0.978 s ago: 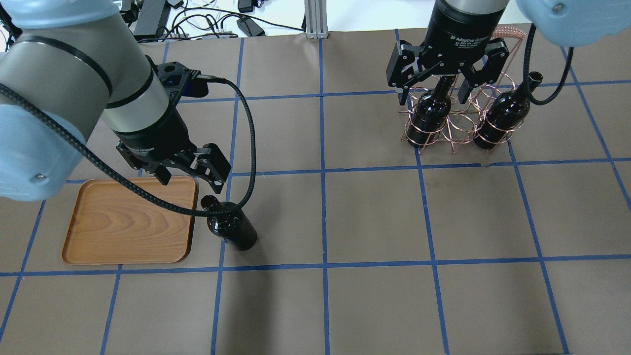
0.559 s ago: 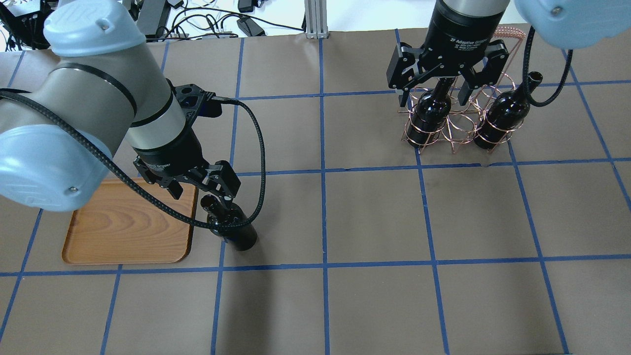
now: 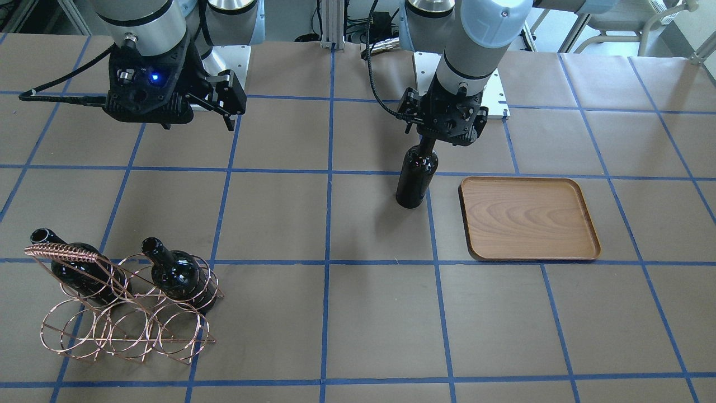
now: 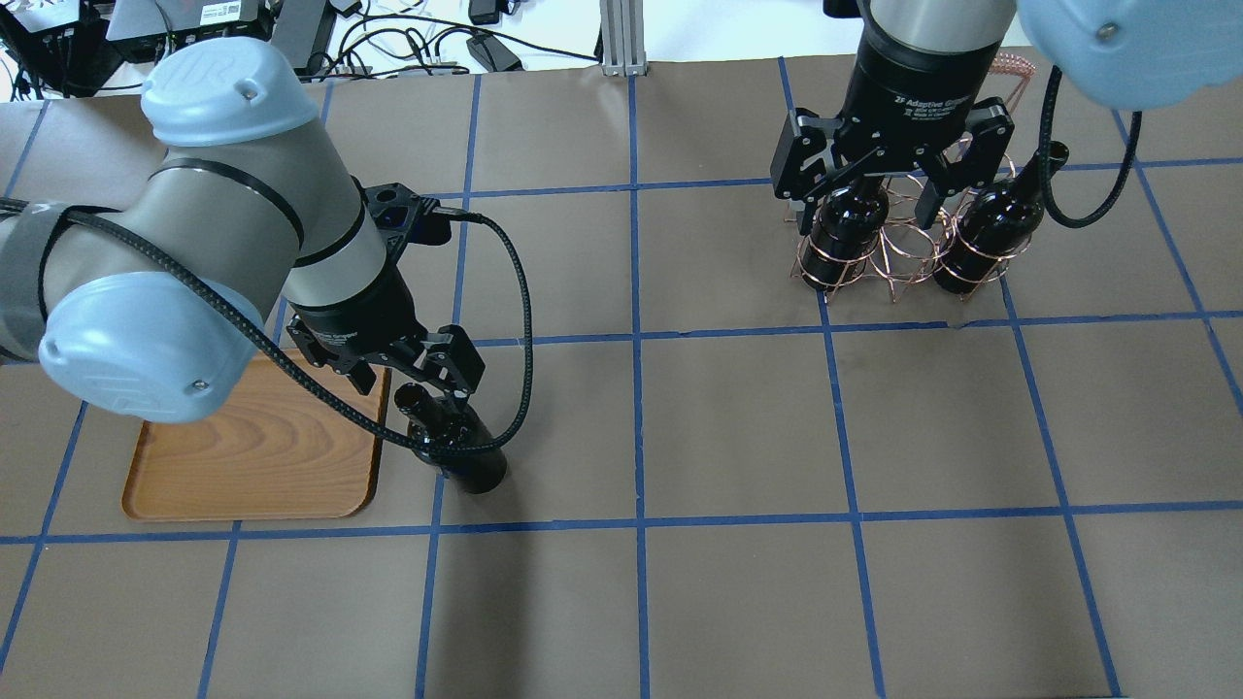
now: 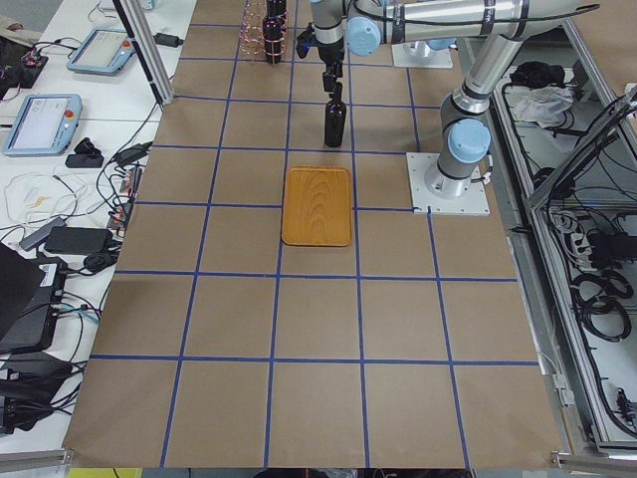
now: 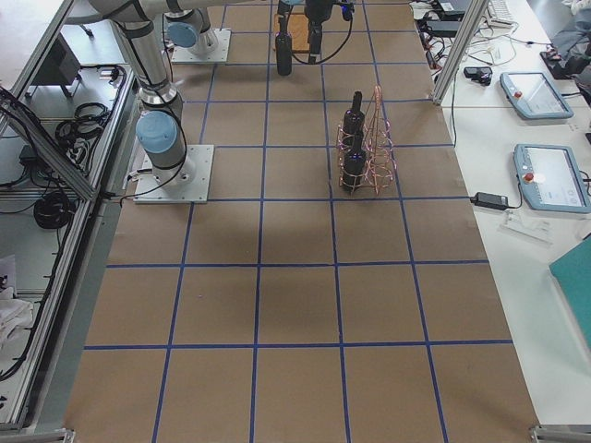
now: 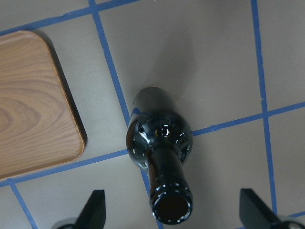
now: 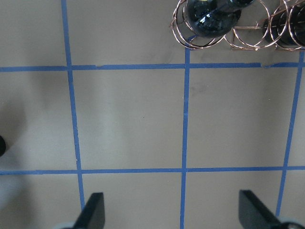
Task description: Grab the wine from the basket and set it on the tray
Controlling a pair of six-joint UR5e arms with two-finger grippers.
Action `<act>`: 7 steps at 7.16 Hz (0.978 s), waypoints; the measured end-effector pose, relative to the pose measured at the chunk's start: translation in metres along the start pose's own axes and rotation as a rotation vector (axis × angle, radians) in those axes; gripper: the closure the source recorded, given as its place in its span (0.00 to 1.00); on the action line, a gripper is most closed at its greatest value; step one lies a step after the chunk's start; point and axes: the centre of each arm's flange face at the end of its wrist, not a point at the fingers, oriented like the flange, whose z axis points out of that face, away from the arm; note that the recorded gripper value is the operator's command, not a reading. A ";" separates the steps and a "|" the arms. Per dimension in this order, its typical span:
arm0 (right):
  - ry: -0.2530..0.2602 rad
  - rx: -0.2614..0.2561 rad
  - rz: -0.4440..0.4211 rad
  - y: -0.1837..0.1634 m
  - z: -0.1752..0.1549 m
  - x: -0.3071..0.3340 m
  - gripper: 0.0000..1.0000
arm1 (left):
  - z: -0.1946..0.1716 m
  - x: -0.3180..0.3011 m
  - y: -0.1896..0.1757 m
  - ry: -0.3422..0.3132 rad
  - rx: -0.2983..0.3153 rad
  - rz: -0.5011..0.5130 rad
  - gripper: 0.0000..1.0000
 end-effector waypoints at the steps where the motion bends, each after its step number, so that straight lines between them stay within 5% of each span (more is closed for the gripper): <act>1: 0.000 0.004 0.000 0.000 0.000 0.000 0.00 | 0.003 0.000 -0.002 0.002 -0.006 0.000 0.22; 5: -0.007 0.101 0.004 -0.009 -0.011 0.002 0.00 | 0.008 -0.002 -0.009 0.003 -0.013 -0.001 0.26; 7: -0.007 0.124 0.005 -0.011 -0.013 0.001 0.00 | 0.011 -0.002 -0.012 0.003 -0.012 -0.001 0.37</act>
